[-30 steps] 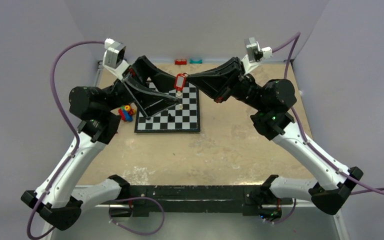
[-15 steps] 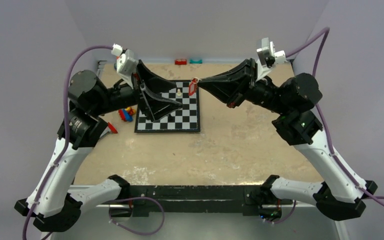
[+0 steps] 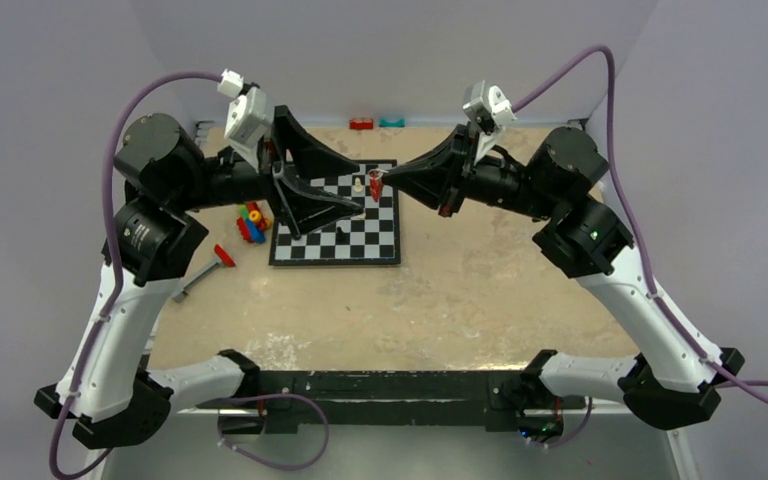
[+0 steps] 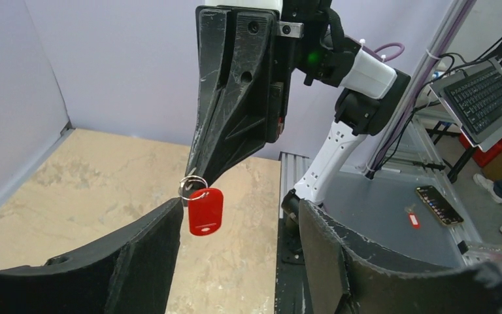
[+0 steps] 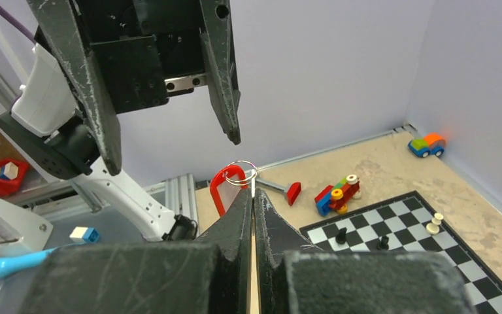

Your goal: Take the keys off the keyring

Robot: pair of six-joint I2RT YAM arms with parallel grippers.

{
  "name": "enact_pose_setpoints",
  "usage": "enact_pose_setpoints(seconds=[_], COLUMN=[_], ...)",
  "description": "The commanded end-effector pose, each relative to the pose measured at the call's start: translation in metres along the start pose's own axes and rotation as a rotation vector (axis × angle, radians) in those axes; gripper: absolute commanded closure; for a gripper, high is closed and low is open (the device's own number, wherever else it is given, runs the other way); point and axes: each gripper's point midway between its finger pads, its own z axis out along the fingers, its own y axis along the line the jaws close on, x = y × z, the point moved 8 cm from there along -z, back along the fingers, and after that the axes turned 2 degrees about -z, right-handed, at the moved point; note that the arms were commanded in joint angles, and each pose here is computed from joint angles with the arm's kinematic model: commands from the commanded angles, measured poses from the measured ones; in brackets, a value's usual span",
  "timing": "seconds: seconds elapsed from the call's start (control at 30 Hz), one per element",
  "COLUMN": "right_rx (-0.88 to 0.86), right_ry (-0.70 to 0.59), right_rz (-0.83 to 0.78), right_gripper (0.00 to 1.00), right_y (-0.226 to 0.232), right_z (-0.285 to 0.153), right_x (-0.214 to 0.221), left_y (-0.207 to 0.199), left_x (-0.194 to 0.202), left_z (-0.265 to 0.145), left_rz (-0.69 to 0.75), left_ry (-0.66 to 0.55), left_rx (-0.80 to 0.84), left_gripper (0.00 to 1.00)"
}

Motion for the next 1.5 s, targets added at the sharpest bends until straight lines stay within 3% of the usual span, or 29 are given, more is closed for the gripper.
enact_pose_setpoints(seconds=[0.0, 0.4, 0.87, 1.0, 1.27, 1.47], right_rx=[-0.027, 0.09, 0.387, 0.417, 0.398, 0.4], right_ry=[-0.051, -0.049, 0.081, 0.096, 0.093, 0.077], right_rz=[-0.05, -0.005, 0.099, 0.139, 0.179, 0.178], right_gripper=[1.0, 1.0, 1.0, 1.0, 1.0, 1.0], right_y=[0.01, 0.002, -0.01, -0.01, -0.006, -0.005], right_z=[-0.008, -0.007, 0.001, 0.0, -0.001, -0.004], right_x=[-0.02, -0.027, -0.043, -0.046, -0.042, -0.045], left_y=[0.002, 0.026, 0.047, 0.056, 0.057, 0.056], left_x=[-0.011, -0.026, -0.025, -0.029, -0.034, -0.03], left_z=[0.004, 0.029, 0.043, 0.046, 0.053, 0.051], left_rz=[0.024, -0.081, -0.131, -0.144, -0.17, -0.167], left_ry=[-0.026, -0.099, -0.109, -0.103, -0.108, -0.082], left_rx=[0.023, 0.003, -0.088, -0.152, -0.11, -0.096], left_gripper=[0.32, 0.36, 0.27, 0.32, 0.47, 0.52])
